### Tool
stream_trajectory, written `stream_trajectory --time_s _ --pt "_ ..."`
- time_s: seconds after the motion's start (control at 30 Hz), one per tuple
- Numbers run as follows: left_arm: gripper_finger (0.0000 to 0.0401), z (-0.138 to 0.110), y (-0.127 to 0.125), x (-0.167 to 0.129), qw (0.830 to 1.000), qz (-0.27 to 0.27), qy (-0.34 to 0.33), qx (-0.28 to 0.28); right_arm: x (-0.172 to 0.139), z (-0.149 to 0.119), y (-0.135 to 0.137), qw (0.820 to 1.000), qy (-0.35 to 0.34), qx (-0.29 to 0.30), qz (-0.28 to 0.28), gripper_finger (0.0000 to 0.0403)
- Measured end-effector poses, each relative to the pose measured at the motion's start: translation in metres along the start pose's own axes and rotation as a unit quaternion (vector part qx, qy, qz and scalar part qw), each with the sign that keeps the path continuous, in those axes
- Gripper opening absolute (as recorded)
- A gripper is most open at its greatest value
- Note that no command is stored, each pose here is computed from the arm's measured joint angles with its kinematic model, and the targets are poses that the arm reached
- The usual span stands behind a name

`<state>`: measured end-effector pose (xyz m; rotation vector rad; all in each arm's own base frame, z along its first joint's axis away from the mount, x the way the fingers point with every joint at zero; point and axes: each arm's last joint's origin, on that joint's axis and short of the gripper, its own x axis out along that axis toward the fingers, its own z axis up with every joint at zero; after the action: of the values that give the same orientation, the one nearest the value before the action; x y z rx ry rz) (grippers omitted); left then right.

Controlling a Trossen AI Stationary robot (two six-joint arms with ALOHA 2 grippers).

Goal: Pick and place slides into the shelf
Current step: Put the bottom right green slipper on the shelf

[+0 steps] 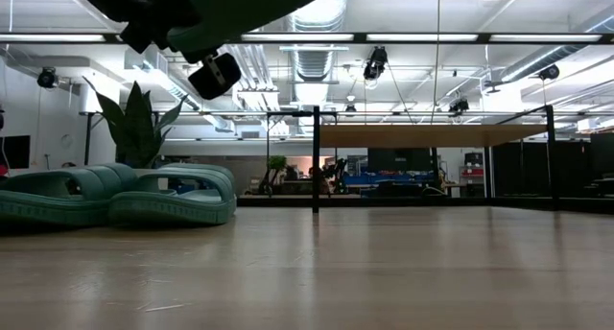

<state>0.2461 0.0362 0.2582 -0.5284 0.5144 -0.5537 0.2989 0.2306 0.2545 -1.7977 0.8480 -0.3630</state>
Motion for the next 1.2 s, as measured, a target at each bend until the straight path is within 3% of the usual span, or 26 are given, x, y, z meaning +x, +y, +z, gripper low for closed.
stream_trajectory --time_s 0.2,0.3,0.53,0.67,0.93,1.2 --pt "0.0018 0.000 0.001 0.001 1.000 -0.004 0.000 0.001 0.000 0.002 -0.001 1.000 -0.001 0.016 -0.003 0.0098" --pt "0.0044 0.002 0.001 0.000 1.000 -0.003 -0.007 0.015 0.000 0.004 -0.003 0.999 -0.003 0.040 -0.004 0.0061" --pt "0.0113 0.006 -0.001 -0.003 0.995 0.006 -0.024 0.096 -0.001 0.004 -0.004 0.998 0.001 0.068 -0.012 0.0061" --pt "0.0138 0.017 -0.003 -0.012 0.989 0.045 -0.052 0.134 -0.006 0.004 -0.004 0.997 0.020 0.068 -0.041 0.0061" --pt "0.0148 0.027 -0.023 -0.034 0.971 0.060 -0.089 0.212 -0.022 0.002 -0.006 0.994 0.021 0.081 -0.069 0.0061" --pt "0.0149 0.028 -0.047 -0.057 0.957 0.070 -0.130 0.251 -0.027 0.001 -0.007 0.992 0.012 0.103 -0.071 0.0061"
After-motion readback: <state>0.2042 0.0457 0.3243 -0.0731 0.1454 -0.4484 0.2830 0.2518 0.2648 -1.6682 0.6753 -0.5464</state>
